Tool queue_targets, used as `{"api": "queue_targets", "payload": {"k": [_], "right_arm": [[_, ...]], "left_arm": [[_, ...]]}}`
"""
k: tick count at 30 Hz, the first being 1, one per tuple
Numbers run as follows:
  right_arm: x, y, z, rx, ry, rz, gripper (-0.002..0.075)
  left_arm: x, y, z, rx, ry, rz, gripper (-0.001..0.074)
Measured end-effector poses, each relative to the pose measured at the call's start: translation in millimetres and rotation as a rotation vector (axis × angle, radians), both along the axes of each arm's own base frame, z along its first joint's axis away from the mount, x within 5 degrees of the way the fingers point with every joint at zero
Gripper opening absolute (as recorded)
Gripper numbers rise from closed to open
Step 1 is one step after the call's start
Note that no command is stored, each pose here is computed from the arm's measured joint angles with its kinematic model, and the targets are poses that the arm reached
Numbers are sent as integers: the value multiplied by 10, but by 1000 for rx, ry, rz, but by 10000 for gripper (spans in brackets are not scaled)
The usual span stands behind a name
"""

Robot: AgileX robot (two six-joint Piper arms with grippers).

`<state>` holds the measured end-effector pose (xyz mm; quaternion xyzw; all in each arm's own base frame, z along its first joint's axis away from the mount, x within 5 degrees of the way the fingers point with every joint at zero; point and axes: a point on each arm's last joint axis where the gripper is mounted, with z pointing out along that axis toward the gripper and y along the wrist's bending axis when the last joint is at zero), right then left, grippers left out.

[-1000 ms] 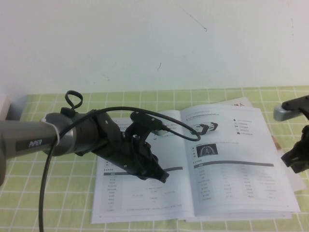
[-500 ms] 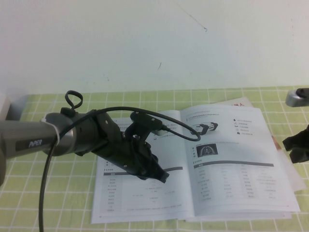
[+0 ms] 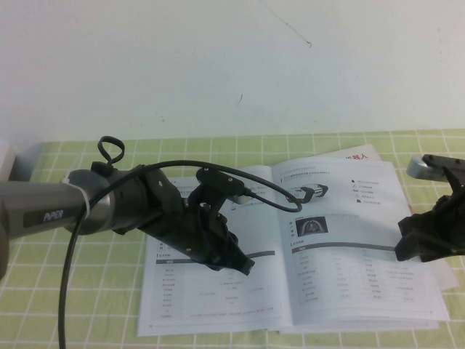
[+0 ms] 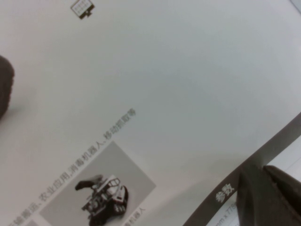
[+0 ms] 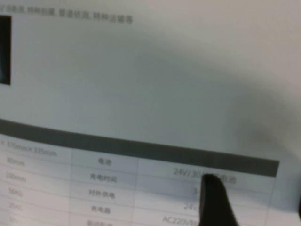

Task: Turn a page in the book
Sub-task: Open the closed book

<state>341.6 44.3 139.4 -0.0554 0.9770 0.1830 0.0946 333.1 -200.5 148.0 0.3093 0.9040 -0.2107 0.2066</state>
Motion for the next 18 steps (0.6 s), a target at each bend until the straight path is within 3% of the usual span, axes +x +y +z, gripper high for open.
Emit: {"api": "queue_targets", "payload": {"k": [18], "right_arm": [[4, 2, -27, 2, 6, -4, 356]], "left_arm": [[0, 0, 0, 0, 1, 1, -4]]}}
